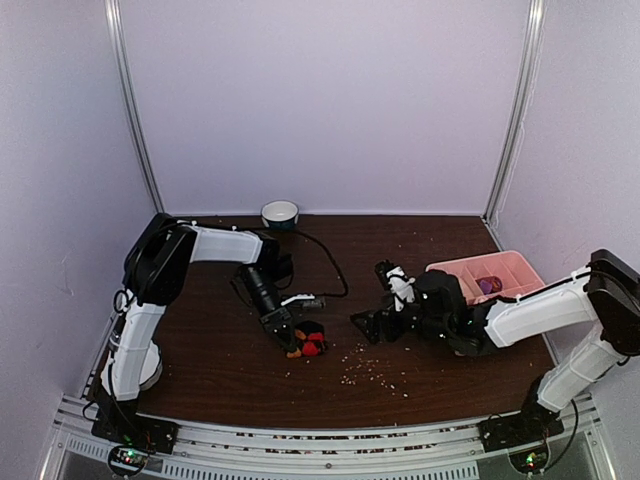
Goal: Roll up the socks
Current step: Roll the sock.
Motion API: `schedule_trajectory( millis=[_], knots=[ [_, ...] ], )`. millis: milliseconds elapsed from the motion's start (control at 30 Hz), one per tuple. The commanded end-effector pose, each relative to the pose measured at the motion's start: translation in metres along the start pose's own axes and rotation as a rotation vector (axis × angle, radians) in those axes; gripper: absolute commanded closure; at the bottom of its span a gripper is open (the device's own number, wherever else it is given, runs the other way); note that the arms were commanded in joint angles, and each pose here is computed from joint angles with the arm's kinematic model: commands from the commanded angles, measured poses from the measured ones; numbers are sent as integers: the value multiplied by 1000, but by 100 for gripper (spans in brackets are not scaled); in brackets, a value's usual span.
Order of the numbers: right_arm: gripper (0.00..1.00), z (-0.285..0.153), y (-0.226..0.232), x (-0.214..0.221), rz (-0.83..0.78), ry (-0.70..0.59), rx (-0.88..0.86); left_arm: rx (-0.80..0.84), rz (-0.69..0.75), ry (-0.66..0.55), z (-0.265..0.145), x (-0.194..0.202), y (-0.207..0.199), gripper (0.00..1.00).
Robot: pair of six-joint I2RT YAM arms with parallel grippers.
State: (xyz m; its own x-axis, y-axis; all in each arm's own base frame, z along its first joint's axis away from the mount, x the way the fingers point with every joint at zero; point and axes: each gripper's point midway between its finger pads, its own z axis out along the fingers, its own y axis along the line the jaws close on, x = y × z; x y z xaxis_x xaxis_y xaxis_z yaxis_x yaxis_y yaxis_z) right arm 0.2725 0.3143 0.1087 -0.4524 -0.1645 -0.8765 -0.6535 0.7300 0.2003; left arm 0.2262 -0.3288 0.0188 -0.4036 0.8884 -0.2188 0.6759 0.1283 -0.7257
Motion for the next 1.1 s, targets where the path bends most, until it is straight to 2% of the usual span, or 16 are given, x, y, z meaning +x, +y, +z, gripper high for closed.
schedule_trajectory(
  millis=[0, 167, 267, 467, 733, 933, 1067],
  knots=[
    [1, 6, -2, -2, 74, -43, -70, -109, -46, 71, 1, 12, 22, 90],
    [0, 0, 57, 28, -421, -47, -76, -163, -55, 111, 2, 16, 31, 90],
    [6, -6, 85, 41, -567, -95, -155, -186, -60, 124, 2, 15, 35, 90],
    [26, 25, 113, 45, -698, -50, -249, -203, -74, 148, 4, 16, 39, 89],
    [43, 73, 121, 57, -848, 52, -275, -191, -77, 162, 5, 18, 38, 84],
    [57, 98, 104, 75, -811, 145, -277, -182, -41, 159, 4, 19, 34, 78],
    [76, 103, 96, 89, -733, 207, -312, -236, 2, 147, -4, 16, 34, 68]
  ],
)
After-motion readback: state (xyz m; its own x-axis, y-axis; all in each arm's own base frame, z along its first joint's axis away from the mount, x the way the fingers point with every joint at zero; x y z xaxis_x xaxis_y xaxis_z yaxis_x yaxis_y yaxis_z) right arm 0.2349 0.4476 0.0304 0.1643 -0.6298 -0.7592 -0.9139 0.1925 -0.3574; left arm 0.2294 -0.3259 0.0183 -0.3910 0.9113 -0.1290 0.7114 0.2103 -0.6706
